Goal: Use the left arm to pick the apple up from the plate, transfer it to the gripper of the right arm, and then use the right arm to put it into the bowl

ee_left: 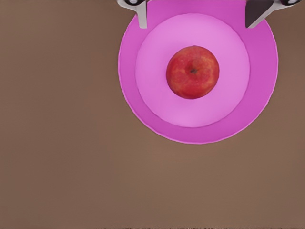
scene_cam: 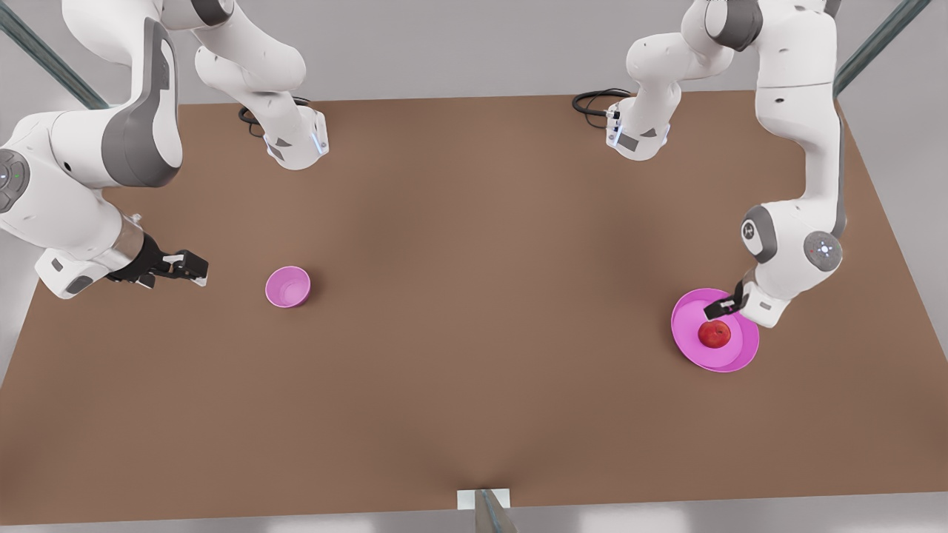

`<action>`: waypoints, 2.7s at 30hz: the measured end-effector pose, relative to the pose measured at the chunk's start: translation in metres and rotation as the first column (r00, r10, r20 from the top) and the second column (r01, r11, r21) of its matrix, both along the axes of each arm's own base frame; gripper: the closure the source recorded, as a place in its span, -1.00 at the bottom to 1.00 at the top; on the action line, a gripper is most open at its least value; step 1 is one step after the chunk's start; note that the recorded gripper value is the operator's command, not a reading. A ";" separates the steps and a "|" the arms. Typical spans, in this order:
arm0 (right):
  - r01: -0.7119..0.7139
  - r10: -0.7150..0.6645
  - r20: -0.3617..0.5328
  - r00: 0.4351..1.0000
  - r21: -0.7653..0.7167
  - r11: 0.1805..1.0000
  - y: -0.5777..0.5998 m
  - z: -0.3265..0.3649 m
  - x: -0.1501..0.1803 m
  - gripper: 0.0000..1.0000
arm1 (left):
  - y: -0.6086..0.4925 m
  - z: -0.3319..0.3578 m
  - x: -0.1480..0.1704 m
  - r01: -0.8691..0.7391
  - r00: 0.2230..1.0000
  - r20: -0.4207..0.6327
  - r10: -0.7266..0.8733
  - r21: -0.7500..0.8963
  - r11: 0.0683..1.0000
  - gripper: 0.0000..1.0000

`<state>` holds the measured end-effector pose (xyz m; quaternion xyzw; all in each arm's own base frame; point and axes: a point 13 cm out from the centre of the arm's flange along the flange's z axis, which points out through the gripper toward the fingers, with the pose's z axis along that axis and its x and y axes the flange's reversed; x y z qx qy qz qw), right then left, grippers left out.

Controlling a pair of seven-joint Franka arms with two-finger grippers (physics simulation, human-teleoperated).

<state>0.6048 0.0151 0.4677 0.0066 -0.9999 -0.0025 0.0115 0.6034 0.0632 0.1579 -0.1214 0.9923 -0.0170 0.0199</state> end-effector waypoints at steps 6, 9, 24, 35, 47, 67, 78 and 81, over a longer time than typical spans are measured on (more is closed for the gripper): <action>0.000 0.000 -0.001 1.000 0.000 1.000 0.000 -0.001 0.000 -1.00 | 0.014 -0.041 -0.007 0.019 0.999 0.031 -0.019 0.017 1.000 -1.00; 0.001 -0.001 -0.002 1.000 0.000 1.000 0.000 -0.001 0.000 -1.00 | 0.015 -0.059 -0.005 0.034 0.999 0.040 -0.035 0.023 0.999 -1.00; 0.001 -0.001 -0.008 1.000 0.001 1.000 0.000 -0.004 0.000 -1.00 | 0.019 -0.110 0.008 0.083 0.992 0.091 -0.087 0.049 0.995 -1.00; 0.006 -0.006 -0.011 1.000 0.016 1.000 0.001 -0.005 0.000 -1.00 | 0.017 -0.114 0.014 0.103 0.987 0.120 -0.110 0.062 0.993 -0.80; 0.006 -0.006 -0.013 1.000 0.019 1.000 0.001 -0.005 0.000 -1.00 | 0.018 -0.113 0.018 0.110 0.984 0.135 -0.118 0.068 0.992 -0.55; 0.020 -0.007 -0.041 0.999 0.340 0.940 0.081 -0.025 0.049 -1.00 | -0.389 0.087 0.085 0.467 0.824 0.496 -0.274 -0.321 0.824 -0.51; 0.306 -0.081 -0.299 0.951 0.858 0.413 0.186 -0.082 0.136 -1.00 | -0.593 0.168 0.087 0.720 0.653 0.717 -0.243 -0.488 0.494 -0.48; 0.350 -0.072 -0.347 0.935 0.869 0.350 0.203 -0.093 0.133 -1.00 | -0.624 0.177 0.079 0.770 0.599 0.767 -0.231 -0.472 0.430 -0.48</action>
